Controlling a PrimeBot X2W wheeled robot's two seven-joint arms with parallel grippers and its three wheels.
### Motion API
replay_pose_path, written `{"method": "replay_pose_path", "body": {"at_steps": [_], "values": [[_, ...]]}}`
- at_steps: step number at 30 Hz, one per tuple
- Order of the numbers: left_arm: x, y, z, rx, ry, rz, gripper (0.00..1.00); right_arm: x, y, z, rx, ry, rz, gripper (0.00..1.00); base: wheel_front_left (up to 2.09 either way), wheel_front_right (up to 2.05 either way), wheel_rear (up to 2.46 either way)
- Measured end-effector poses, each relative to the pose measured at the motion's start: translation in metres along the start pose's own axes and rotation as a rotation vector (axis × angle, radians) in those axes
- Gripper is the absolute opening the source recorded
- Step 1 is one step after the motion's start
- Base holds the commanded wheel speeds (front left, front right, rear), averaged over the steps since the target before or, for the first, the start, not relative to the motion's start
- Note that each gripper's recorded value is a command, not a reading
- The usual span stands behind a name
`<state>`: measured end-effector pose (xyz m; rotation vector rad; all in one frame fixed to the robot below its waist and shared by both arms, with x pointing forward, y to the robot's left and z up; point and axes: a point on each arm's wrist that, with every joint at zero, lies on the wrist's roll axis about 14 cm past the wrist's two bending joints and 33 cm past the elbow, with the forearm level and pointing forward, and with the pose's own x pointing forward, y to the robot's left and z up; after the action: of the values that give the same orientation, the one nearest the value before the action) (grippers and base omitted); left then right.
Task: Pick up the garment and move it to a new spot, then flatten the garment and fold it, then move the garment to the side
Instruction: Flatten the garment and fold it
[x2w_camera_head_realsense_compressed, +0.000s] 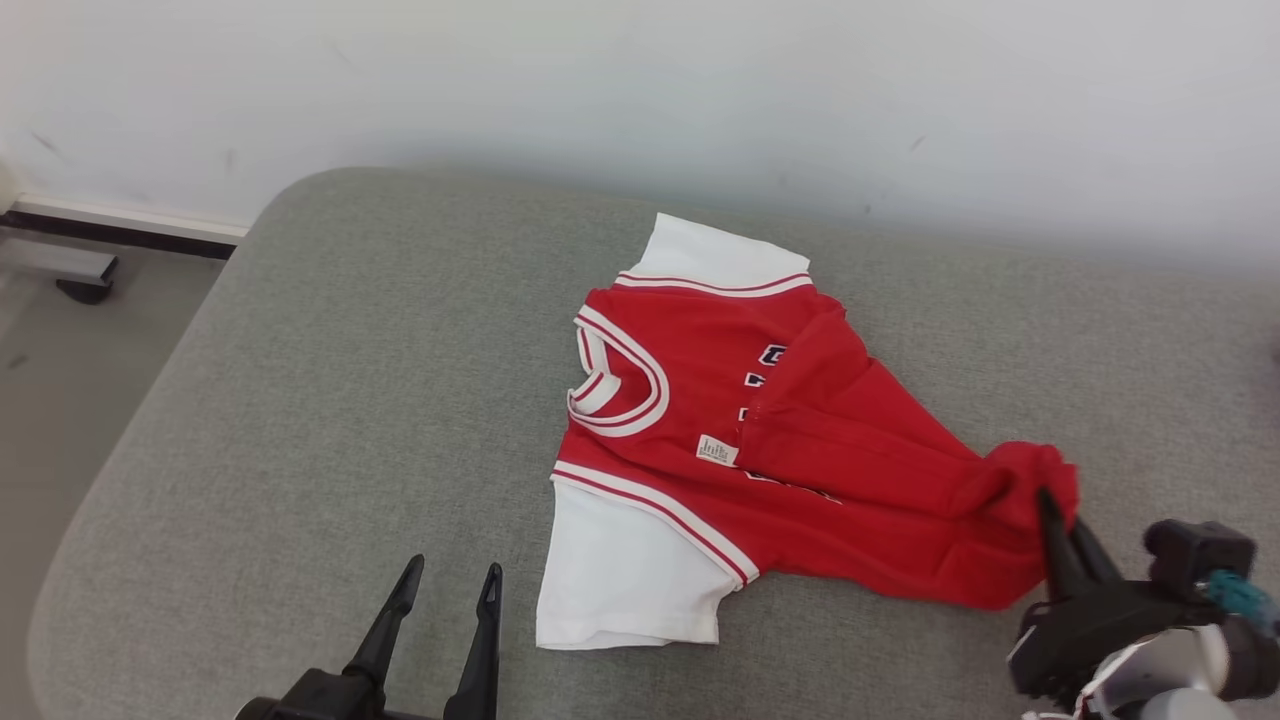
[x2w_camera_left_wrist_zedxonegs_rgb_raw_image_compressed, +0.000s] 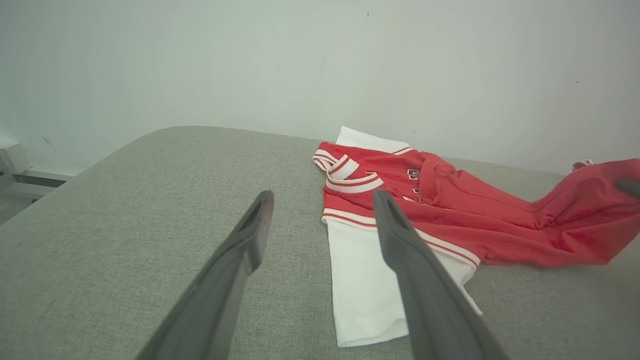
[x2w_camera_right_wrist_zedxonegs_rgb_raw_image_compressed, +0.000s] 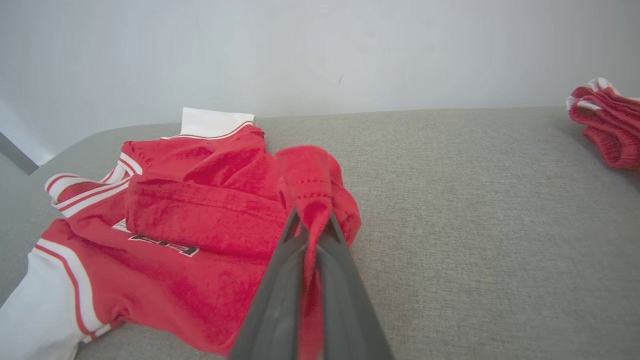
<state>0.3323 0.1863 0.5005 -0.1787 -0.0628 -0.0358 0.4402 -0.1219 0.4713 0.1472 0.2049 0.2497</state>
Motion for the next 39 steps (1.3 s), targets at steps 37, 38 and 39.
{"method": "replay_pose_path", "body": {"at_steps": [37, 38, 39], "values": [[-0.006, 0.002, 0.009, 0.018, -0.027, -0.012, 1.0, -0.072, -0.012, 0.037, -0.028, -0.22, -0.052, 1.0, 0.0, 0.0, 0.0], [-0.006, 0.002, 0.009, 0.021, -0.027, -0.013, 1.0, -0.074, -0.012, 0.038, -0.025, -0.232, -0.056, 1.0, 0.0, 0.0, 0.0], [-0.006, 0.003, 0.009, 0.023, -0.027, -0.012, 1.0, -0.076, -0.012, 0.04, -0.022, -0.244, -0.06, 1.0, 0.0, 0.0, 0.0]]}}
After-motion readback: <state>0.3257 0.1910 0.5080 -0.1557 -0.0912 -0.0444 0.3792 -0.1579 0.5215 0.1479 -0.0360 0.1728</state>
